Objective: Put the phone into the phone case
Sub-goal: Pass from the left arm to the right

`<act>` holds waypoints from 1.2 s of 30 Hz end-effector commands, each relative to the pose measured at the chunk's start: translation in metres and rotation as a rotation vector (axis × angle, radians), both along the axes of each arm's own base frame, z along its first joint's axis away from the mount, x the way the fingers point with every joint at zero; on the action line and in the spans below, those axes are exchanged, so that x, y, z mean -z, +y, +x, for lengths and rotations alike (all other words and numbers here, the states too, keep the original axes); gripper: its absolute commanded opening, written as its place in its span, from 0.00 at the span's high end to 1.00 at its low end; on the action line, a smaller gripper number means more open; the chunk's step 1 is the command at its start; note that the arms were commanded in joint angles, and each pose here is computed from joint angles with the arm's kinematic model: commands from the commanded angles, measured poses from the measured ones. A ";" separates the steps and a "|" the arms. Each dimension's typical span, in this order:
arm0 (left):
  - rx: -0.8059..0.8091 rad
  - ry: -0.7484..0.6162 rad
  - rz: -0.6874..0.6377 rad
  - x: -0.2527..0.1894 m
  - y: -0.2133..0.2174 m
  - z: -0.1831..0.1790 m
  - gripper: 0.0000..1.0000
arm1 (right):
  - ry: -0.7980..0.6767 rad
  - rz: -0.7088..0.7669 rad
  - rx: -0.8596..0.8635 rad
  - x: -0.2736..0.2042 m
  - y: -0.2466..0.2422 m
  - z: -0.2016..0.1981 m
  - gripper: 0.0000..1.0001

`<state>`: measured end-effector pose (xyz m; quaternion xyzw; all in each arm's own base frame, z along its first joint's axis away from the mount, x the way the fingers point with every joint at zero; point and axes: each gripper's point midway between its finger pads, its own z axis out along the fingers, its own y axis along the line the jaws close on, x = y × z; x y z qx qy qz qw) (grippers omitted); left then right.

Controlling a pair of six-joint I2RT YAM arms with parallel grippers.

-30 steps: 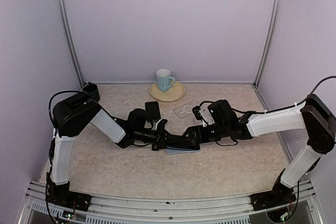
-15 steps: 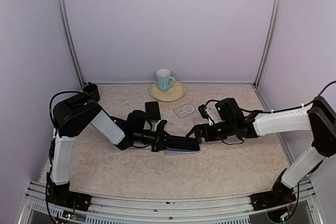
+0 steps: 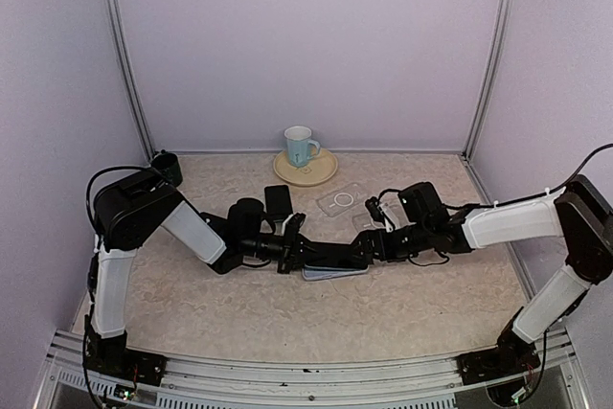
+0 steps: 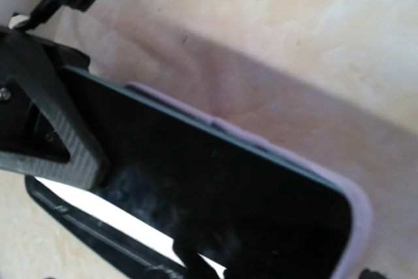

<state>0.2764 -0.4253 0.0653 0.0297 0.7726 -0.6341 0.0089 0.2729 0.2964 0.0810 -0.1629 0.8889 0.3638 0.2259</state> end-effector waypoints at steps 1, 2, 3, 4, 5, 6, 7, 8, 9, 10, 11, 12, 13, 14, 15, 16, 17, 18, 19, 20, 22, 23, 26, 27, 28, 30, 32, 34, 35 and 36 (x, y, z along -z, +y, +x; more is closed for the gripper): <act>0.031 -0.106 -0.117 -0.046 -0.005 -0.004 1.00 | 0.052 0.056 -0.028 0.007 0.008 -0.003 0.02; 0.032 -0.108 -0.123 -0.048 -0.005 -0.004 1.00 | 0.061 0.062 -0.031 0.007 0.010 -0.004 0.03; 0.034 -0.109 -0.129 -0.049 -0.005 -0.005 1.00 | 0.069 0.065 -0.033 0.009 0.011 -0.004 0.03; 0.033 -0.111 -0.133 -0.050 -0.005 -0.005 1.00 | 0.074 0.070 -0.033 0.009 0.012 -0.004 0.03; 0.034 -0.112 -0.138 -0.051 -0.005 -0.006 1.00 | 0.078 0.078 -0.036 0.009 0.013 -0.005 0.03; 0.035 -0.115 -0.143 -0.052 -0.005 -0.006 1.00 | 0.078 0.083 -0.038 0.008 0.014 -0.005 0.03; 0.036 -0.118 -0.147 -0.053 -0.005 -0.007 1.00 | 0.083 0.092 -0.042 0.007 0.014 -0.006 0.03; 0.037 -0.122 -0.153 -0.055 -0.005 -0.007 1.00 | 0.084 0.102 -0.046 0.005 0.016 -0.006 0.03; 0.038 -0.125 -0.155 -0.056 -0.005 -0.007 1.00 | 0.085 0.111 -0.053 0.003 0.017 -0.007 0.03; 0.037 -0.130 -0.160 -0.058 -0.004 -0.007 1.00 | 0.085 0.120 -0.056 0.000 0.018 -0.007 0.03; 0.039 -0.131 -0.164 -0.059 -0.005 -0.008 1.00 | 0.084 0.127 -0.059 -0.002 0.019 -0.007 0.03; 0.040 -0.135 -0.168 -0.060 -0.005 -0.008 1.00 | 0.084 0.135 -0.063 -0.005 0.020 -0.008 0.03; 0.041 -0.134 -0.168 -0.060 -0.005 -0.008 1.00 | 0.082 0.145 -0.066 -0.008 0.021 -0.008 0.03; 0.043 -0.137 -0.171 -0.061 -0.006 -0.008 1.00 | 0.083 0.156 -0.072 -0.011 0.023 -0.008 0.03; 0.044 -0.137 -0.171 -0.061 -0.006 -0.009 1.00 | 0.084 0.171 -0.079 -0.015 0.025 -0.009 0.03; 0.045 -0.138 -0.172 -0.062 -0.006 -0.009 1.00 | 0.087 0.185 -0.086 -0.017 0.026 -0.009 0.04; 0.045 -0.137 -0.172 -0.061 -0.006 -0.009 1.00 | 0.092 0.200 -0.094 -0.020 0.028 -0.010 0.04; 0.045 -0.139 -0.173 -0.062 -0.006 -0.009 1.00 | 0.095 0.211 -0.099 -0.022 0.029 -0.011 0.05; 0.044 -0.140 -0.173 -0.062 -0.006 -0.009 1.00 | 0.096 0.222 -0.106 -0.024 0.030 -0.012 0.06; 0.045 -0.139 -0.172 -0.062 -0.007 -0.009 1.00 | 0.098 0.230 -0.111 -0.026 0.031 -0.013 0.07; 0.046 -0.139 -0.172 -0.061 -0.007 -0.010 1.00 | 0.101 0.244 -0.118 -0.028 0.032 -0.014 0.09; 0.049 -0.140 -0.173 -0.062 -0.007 -0.010 1.00 | 0.103 0.248 -0.122 -0.028 0.033 -0.014 0.10; 0.055 -0.137 -0.171 -0.060 -0.007 -0.011 1.00 | 0.113 0.261 -0.130 -0.028 0.034 -0.016 0.14; 0.057 -0.135 -0.171 -0.060 -0.007 -0.011 1.00 | 0.114 0.267 -0.132 -0.029 0.034 -0.016 0.16; 0.058 -0.133 -0.170 -0.060 -0.007 -0.012 1.00 | 0.116 0.274 -0.135 -0.029 0.035 -0.016 0.18; 0.061 -0.134 -0.171 -0.060 -0.007 -0.012 1.00 | 0.124 0.294 -0.141 -0.032 0.035 -0.016 0.20; 0.065 -0.135 -0.172 -0.060 -0.007 -0.013 1.00 | 0.126 0.317 -0.149 -0.034 0.036 -0.018 0.21; 0.067 -0.138 -0.174 -0.060 -0.007 -0.013 1.00 | 0.128 0.335 -0.155 -0.037 0.036 -0.018 0.21; 0.069 -0.139 -0.176 -0.061 -0.007 -0.013 1.00 | 0.126 0.343 -0.156 -0.038 0.035 -0.018 0.22; 0.071 -0.139 -0.176 -0.061 -0.007 -0.014 1.00 | 0.128 0.353 -0.163 -0.040 0.036 -0.019 0.22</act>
